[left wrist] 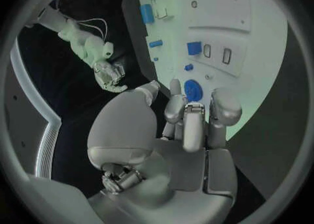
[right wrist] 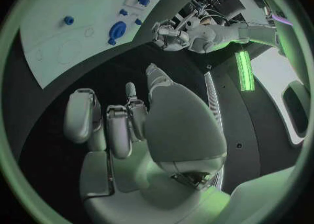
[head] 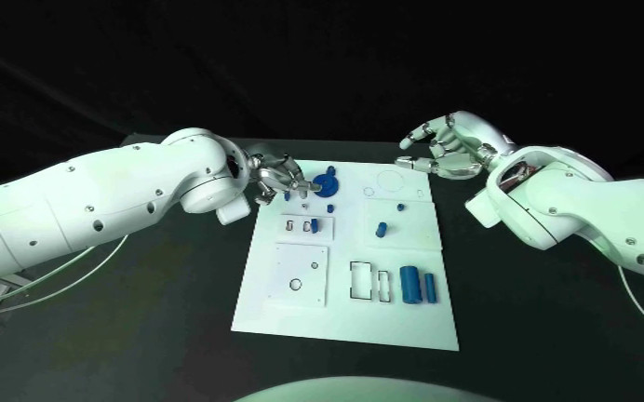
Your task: Assemble the parts on the task board
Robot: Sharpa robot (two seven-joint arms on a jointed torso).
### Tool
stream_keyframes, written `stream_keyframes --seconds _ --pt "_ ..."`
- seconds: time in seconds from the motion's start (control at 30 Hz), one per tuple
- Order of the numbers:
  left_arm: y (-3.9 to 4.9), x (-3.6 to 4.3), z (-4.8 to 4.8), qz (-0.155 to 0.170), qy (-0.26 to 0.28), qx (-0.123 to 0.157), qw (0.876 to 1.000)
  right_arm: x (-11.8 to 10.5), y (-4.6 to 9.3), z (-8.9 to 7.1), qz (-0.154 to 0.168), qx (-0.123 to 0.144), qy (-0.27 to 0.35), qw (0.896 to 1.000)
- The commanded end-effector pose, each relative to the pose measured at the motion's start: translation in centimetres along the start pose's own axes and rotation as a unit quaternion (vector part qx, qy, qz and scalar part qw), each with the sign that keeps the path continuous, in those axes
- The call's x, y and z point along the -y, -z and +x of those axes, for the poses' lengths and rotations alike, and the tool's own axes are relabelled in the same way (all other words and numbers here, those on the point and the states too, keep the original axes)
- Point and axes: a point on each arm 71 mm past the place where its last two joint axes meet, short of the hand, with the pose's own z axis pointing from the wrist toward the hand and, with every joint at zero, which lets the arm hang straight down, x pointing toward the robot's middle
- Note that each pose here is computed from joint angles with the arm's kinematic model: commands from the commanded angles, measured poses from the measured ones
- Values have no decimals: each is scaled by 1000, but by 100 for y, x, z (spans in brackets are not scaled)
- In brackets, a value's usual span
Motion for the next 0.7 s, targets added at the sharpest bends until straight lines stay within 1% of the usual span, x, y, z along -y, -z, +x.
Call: stream_keyframes --seconds 0.03,0.23,0.37,0.5,0.7 --pt "-49 -18 54 -60 -82 -38 994 26 -3 5 9 -15 -4 1000" --pt "-171 114 98 -70 -127 -50 988 54 -13 -11 15 -14 7 1000" --pt "-217 167 126 -74 -149 -55 985 62 -17 -14 17 -14 13 1000" --pt "-252 202 168 -78 -164 -64 981 68 -20 -16 17 -14 18 1000" --pt "-290 222 209 -81 -176 -74 978 71 -22 -17 18 -13 21 1000"
